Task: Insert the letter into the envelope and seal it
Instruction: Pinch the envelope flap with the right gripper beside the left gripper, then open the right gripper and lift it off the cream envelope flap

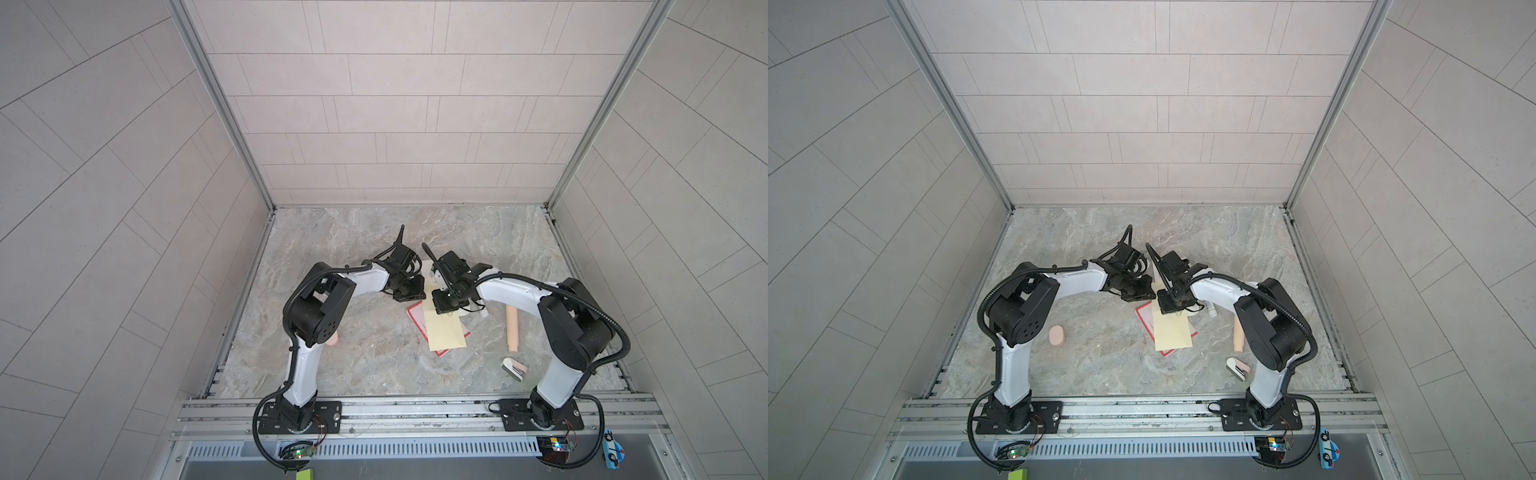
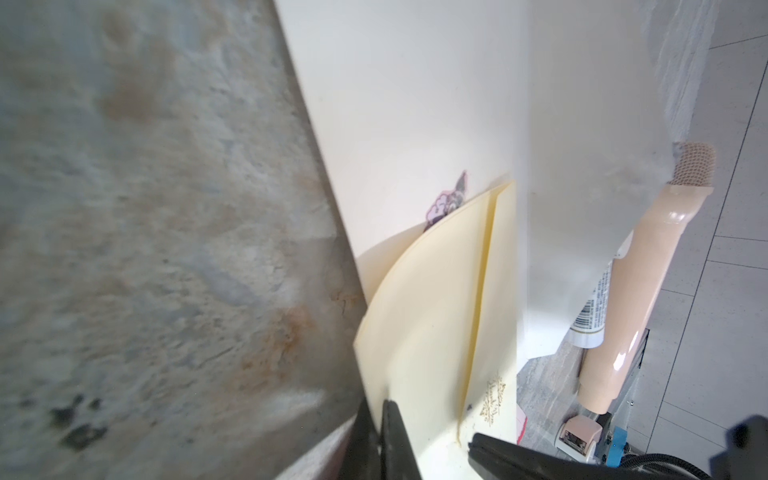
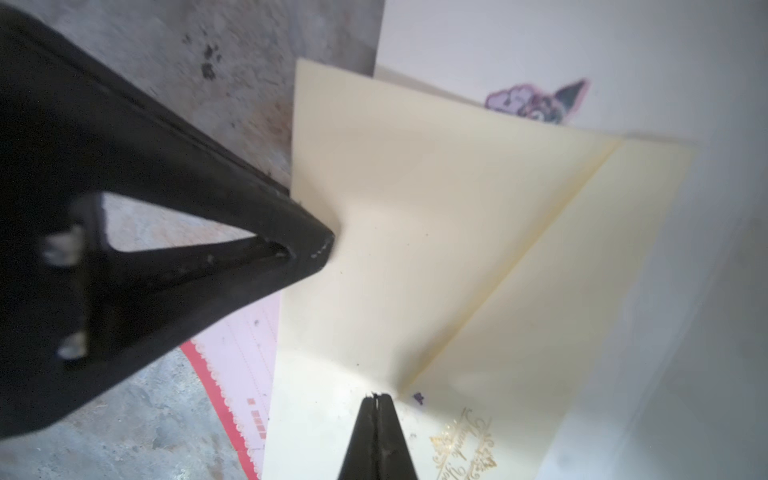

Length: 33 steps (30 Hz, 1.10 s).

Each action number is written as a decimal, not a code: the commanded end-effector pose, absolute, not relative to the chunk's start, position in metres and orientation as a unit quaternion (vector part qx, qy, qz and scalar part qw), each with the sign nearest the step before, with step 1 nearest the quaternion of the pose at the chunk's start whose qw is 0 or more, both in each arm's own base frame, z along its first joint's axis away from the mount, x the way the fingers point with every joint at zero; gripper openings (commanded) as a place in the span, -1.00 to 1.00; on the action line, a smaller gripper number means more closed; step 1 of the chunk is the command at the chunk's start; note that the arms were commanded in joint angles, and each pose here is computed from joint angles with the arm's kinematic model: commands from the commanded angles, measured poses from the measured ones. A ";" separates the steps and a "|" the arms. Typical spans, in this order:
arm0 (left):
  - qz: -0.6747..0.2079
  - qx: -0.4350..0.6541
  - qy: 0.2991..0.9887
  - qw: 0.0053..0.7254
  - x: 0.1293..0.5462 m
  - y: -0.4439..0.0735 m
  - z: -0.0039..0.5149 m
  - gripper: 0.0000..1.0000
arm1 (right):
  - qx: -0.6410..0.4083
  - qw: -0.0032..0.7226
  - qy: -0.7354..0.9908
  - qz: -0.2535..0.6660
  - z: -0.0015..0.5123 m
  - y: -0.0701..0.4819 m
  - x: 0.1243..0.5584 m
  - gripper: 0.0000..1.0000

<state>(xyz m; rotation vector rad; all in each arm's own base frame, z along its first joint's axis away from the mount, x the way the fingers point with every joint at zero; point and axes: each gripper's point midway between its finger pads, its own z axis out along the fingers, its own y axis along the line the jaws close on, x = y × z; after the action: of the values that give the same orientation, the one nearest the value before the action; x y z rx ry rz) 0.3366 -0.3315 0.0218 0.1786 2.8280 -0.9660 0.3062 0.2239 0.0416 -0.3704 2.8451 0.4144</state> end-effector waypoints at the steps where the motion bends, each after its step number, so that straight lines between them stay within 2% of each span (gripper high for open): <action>1: -0.310 0.065 0.947 0.060 0.328 -0.329 0.012 -1.00 | -0.126 0.129 0.974 0.134 0.048 0.220 0.310 -1.00; 18: -0.308 0.067 0.947 0.063 0.328 -0.329 0.014 -1.00 | -0.103 0.051 0.991 0.075 -0.008 0.192 0.280 -1.00; 24: -0.300 0.062 0.949 0.067 0.330 -0.326 0.013 -1.00 | -0.105 0.033 0.993 0.042 -0.014 0.179 0.271 -1.00; 33: -0.288 0.049 0.953 0.081 0.337 -0.323 0.011 -1.00 | -0.153 -0.028 0.987 0.043 -0.015 0.178 0.233 -1.00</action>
<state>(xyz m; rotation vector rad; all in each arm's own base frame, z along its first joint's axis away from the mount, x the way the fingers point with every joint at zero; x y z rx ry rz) 0.3385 -0.3300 0.0202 0.1700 2.8251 -0.9360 0.2986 0.2174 0.0212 -0.4065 2.8852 0.3345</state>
